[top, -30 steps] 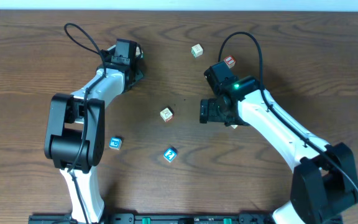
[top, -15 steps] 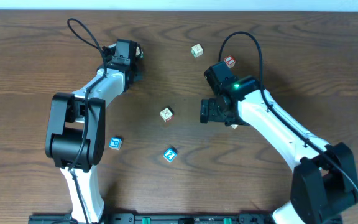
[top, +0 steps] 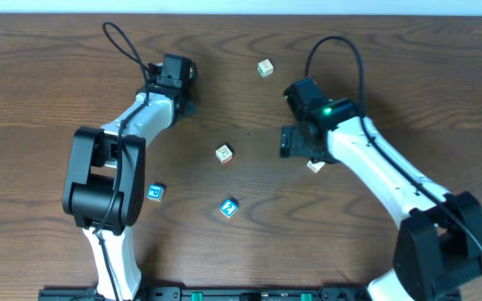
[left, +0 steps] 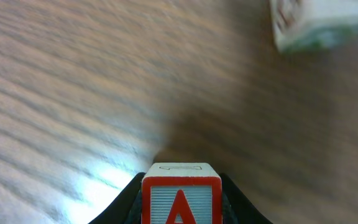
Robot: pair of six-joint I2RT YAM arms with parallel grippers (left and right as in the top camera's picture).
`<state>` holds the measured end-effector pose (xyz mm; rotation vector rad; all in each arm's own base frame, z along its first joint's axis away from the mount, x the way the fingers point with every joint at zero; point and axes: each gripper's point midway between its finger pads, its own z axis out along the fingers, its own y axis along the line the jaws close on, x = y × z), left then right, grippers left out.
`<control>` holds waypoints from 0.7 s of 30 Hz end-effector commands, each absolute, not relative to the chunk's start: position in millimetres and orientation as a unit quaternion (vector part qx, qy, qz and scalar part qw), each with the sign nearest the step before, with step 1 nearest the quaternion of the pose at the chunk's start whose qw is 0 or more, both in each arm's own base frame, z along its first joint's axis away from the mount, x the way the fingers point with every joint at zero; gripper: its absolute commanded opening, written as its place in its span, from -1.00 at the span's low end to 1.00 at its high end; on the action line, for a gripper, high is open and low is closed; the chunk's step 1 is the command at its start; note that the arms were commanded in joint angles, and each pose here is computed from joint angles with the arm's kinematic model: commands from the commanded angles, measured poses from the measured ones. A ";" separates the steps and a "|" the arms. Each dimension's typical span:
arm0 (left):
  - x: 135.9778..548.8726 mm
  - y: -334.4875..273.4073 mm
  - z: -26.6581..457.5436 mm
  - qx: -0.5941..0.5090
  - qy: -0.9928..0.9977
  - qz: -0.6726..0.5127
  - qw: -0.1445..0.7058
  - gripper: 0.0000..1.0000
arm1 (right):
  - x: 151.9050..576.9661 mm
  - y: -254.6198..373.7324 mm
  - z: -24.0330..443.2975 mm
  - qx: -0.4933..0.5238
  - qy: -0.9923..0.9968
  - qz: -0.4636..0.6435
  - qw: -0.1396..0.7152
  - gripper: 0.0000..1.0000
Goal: Spell out Ai2
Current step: 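Carry the A block with left gripper toward table center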
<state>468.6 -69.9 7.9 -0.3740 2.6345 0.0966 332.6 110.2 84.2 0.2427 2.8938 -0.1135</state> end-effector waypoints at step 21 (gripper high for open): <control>408.7 -193.3 22.2 0.048 0.981 -0.031 0.185 -0.56 | 342.0 27.1 166.3 0.181 0.962 -0.011 0.204 0.99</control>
